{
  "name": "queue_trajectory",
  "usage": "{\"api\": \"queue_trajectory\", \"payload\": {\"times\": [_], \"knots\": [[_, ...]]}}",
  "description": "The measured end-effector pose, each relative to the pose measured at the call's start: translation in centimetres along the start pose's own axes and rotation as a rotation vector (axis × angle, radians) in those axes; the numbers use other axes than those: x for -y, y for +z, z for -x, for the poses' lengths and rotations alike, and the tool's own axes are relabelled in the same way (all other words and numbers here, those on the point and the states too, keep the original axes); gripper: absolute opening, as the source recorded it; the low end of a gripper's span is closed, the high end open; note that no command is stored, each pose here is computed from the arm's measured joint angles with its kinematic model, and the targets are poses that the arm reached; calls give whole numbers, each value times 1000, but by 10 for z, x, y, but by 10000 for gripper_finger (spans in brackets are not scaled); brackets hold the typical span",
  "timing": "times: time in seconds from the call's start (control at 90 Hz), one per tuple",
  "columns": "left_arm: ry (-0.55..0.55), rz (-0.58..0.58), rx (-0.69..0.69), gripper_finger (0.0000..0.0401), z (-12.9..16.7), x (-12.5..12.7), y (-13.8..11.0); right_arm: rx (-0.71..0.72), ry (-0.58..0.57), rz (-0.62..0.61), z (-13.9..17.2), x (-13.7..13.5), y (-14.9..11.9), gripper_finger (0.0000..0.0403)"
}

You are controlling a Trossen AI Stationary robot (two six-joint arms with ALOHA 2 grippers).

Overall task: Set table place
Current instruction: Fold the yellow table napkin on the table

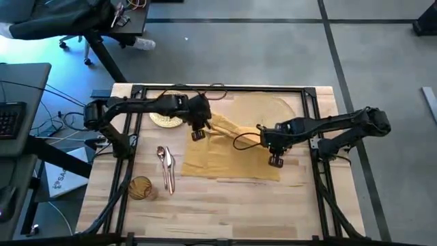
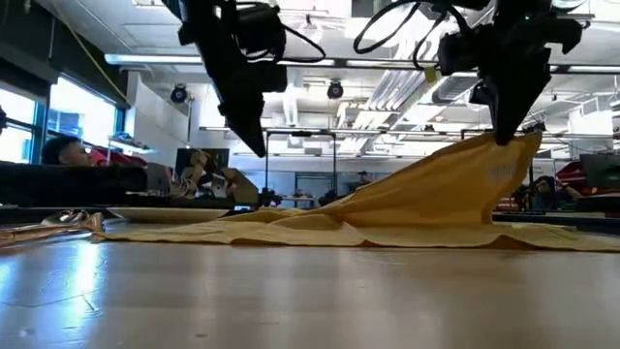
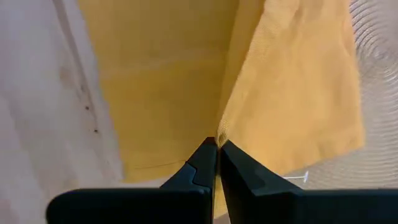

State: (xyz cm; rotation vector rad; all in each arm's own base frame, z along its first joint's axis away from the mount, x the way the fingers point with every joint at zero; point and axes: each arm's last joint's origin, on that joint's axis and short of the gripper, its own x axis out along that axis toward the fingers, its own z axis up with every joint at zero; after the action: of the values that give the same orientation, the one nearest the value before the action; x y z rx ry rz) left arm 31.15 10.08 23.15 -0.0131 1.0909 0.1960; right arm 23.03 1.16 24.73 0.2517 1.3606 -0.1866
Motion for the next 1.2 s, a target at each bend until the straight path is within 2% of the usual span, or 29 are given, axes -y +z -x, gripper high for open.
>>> {"api": "queue_trajectory", "payload": {"times": [0.089, 0.211, 0.344, 0.422, 0.556, 0.689, 0.778, 0.867, 1.033, 1.2], "knots": [[-28, -53, 43, 94, -3, -3, 3, 58, 24, -92, 17, 5, 12, 0], [-51, -177, 200, 121, -1, -2, 18, 170, -10, -230, 43, 21, 30, 0], [6, -246, 388, 143, 4, -5, 35, 242, -33, -461, 62, 53, 41, 0], [34, -257, 507, 152, 7, -8, 46, 267, -42, -520, 68, 67, 44, 0], [-3, -254, 637, 163, 1, -10, 57, 322, -11, -498, 71, 79, 50, 0], [-32, -186, 634, 166, -21, -11, 59, 393, 50, -428, 74, 81, 57, 0], [-46, -136, 599, 166, -40, -9, 58, 411, 51, -394, 75, 82, 59, 0], [8, -65, 541, 166, -58, -6, 55, 414, 49, -402, 76, 86, 59, 0], [57, -46, 505, 152, -80, 1, 53, 414, 63, -376, 76, 86, 59, 0], [148, 23, 445, 128, -95, 6, 48, 412, 84, -371, 76, 85, 59, 0]]}}
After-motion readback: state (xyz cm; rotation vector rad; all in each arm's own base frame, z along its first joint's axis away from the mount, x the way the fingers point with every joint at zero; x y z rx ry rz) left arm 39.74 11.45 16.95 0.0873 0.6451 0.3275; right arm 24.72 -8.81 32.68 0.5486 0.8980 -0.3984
